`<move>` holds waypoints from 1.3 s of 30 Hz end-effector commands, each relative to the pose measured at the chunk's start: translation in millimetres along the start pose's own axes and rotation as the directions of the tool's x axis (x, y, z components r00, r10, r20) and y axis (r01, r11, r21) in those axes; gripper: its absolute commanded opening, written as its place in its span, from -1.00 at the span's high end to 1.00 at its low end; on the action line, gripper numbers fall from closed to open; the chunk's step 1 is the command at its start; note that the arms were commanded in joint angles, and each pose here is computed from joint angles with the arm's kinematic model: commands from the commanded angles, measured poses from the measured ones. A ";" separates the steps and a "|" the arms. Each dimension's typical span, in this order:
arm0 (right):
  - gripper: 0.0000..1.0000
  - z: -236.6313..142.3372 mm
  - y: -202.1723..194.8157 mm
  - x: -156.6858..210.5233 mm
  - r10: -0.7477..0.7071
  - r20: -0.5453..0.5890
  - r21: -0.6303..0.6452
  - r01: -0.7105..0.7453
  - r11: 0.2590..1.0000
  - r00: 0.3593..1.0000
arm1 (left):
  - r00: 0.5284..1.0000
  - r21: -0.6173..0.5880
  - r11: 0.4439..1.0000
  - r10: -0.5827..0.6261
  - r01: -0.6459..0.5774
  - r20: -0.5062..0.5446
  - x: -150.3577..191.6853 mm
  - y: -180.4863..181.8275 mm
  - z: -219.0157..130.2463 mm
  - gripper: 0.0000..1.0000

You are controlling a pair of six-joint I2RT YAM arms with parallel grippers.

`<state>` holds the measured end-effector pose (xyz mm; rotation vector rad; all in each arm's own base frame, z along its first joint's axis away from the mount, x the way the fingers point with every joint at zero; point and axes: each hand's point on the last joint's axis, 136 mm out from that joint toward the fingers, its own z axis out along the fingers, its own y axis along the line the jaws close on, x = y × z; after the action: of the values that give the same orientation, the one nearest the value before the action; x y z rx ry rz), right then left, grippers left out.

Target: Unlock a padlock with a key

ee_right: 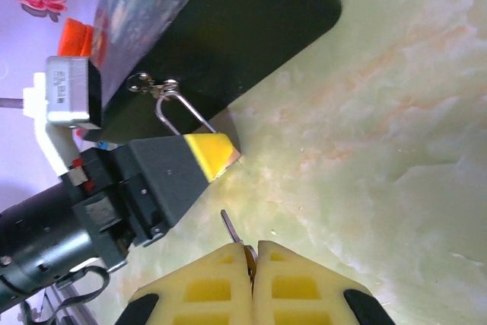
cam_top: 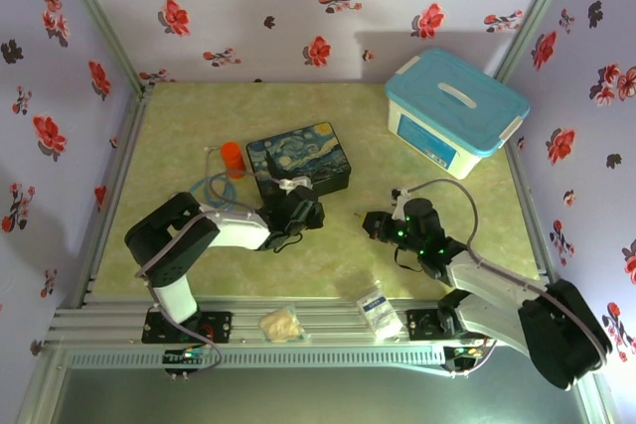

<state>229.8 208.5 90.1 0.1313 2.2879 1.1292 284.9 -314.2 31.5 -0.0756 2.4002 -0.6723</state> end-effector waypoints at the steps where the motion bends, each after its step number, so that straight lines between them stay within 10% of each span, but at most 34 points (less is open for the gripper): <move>1: 1.00 7.7 18.9 -1.5 0.006 0.023 -0.053 -0.004 0.999 1.000 | 0.991 0.125 0.988 -0.104 0.093 0.084 -23.1 -19.8 -12.5 0.72; 17: 1.00 48.6 32.0 9.5 0.114 0.031 -0.167 -0.107 0.980 0.993 | 0.946 0.362 0.894 -0.313 0.263 0.088 -43.5 -43.4 -27.3 0.84; 39: 1.00 88.5 24.5 17.4 0.163 0.001 -0.246 -0.158 0.956 0.987 | 0.951 0.294 0.919 -0.298 0.262 0.085 -29.1 -24.1 -15.9 0.66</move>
<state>253.5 282.4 41.3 0.2588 2.2051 1.4106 289.3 -318.4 58.6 -0.3404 2.2370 -1.0594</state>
